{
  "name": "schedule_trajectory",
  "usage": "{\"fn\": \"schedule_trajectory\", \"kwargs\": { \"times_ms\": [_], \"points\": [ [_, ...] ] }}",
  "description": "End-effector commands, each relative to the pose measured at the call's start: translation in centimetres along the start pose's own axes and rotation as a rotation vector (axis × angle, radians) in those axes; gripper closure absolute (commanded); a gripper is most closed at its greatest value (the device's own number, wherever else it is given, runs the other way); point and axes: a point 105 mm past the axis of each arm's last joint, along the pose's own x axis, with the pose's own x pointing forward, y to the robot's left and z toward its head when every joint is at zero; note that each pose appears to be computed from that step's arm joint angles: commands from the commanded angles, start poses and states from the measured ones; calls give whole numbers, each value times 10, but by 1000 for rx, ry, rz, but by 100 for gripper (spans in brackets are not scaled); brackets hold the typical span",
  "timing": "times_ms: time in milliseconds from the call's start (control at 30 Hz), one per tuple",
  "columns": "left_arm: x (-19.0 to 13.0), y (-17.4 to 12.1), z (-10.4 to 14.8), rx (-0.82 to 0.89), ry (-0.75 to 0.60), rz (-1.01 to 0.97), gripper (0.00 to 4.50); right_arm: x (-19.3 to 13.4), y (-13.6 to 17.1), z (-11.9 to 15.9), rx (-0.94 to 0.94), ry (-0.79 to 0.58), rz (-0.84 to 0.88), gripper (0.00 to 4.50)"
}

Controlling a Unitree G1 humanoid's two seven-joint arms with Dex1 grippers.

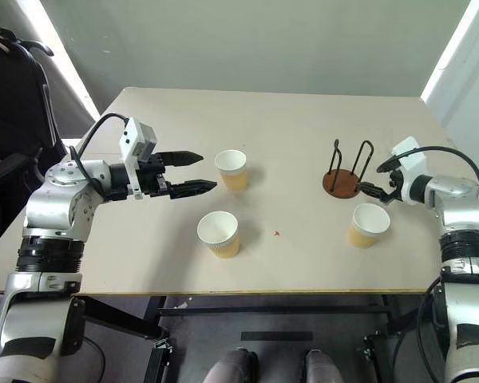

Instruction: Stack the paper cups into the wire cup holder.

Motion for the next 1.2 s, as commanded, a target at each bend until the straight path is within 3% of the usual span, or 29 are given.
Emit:
{"fn": "schedule_trajectory", "kwargs": {
  "times_ms": [33,500,600,667,967,1200],
  "points": [
    [-1,0,17,50,-35,3,0,2,-6,13,-27,-30,-27,2],
    [-2,1,16,49,-32,7,0,17,-8,23,-1,-57,-53,2],
    [-2,1,17,50,-29,8,0,20,-8,25,-4,-63,-65,58],
    [-2,1,17,50,-28,8,0,20,-9,26,-1,-67,-74,121],
    [-3,2,15,48,-16,12,0,13,-12,32,0,-76,-38,447],
    [-2,1,13,48,-1,-4,0,5,-1,53,-1,-120,82,447]
  ]
}}
